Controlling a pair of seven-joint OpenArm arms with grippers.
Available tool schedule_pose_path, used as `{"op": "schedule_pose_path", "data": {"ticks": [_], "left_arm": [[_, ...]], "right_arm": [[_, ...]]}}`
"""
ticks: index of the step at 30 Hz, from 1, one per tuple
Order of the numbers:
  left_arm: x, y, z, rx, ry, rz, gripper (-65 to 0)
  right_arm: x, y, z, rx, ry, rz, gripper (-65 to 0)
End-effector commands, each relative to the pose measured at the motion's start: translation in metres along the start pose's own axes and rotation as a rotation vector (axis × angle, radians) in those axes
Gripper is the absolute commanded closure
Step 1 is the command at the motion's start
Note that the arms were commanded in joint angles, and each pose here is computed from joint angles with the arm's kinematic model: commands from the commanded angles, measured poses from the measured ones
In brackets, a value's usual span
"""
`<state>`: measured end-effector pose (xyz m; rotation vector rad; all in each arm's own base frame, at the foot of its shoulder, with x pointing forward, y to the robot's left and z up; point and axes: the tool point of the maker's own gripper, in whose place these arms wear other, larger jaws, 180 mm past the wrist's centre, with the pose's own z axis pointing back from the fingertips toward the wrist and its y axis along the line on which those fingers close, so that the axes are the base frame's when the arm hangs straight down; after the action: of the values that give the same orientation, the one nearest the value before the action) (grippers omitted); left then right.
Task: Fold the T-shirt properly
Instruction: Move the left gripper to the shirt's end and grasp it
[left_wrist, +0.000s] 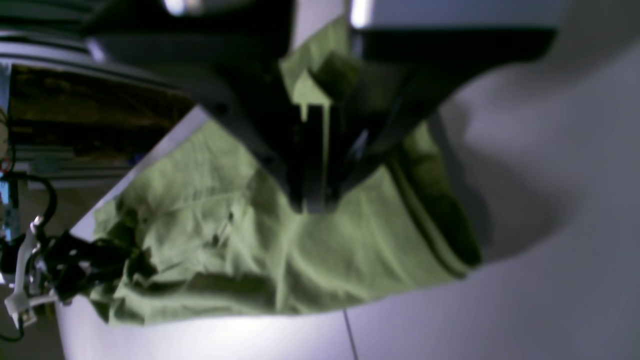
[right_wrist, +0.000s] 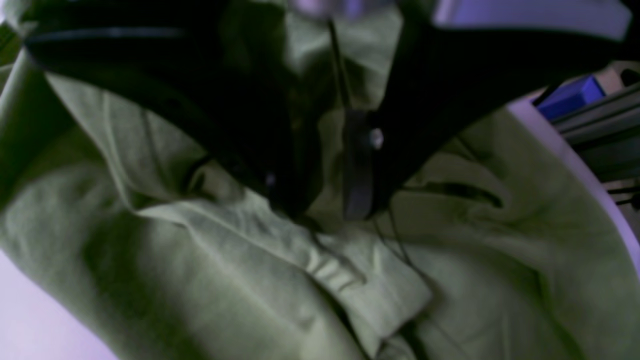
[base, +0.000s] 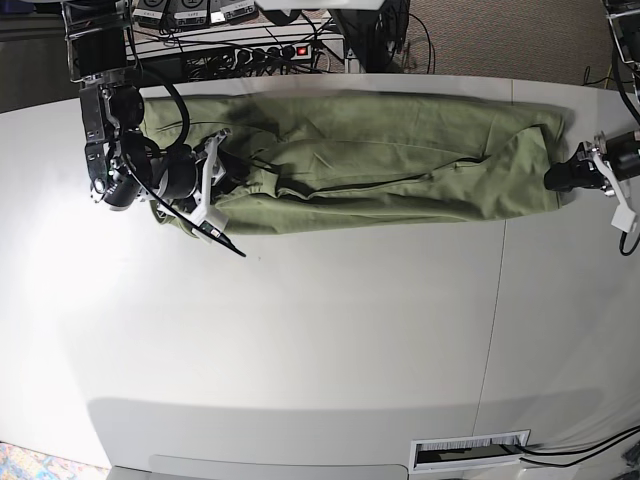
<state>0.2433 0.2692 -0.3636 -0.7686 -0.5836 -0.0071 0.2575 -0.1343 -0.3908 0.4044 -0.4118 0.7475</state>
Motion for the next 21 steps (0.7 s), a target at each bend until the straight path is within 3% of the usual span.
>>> {"op": "schedule_pose_path", "data": {"ticks": [1,4,7,8,14,21], "left_arm": [[0.019,-0.003,0.009,-0.005,-0.041,-0.037,0.0],[0.02,-0.002,0.012,0.004,-0.035,-0.056,-2.1],[0.015,0.008,0.016,0.06,0.006,-0.075,-25.2],[0.013,0.012,0.017,0.08,0.022,-0.081,-28.8],[-0.005,0.035,0.021,0.197,0.083,-0.1,-29.0],[-0.015,0.034,0.021,0.18,0.081,-0.069,-29.0]], "right_arm": [[0.01,-0.007,0.008,-0.02,-0.026,0.018,-17.0],[0.009,-0.006,0.008,-0.02,-0.025,0.018,-17.0],[0.009,-0.007,0.008,-0.02,-0.025,0.018,-17.0],[0.009,-0.007,0.008,-0.02,-0.025,0.018,-17.0],[0.009,-0.007,0.008,-0.02,-0.022,0.018,-17.0],[0.009,-0.006,0.008,-0.02,-0.022,0.018,-17.0]]}}
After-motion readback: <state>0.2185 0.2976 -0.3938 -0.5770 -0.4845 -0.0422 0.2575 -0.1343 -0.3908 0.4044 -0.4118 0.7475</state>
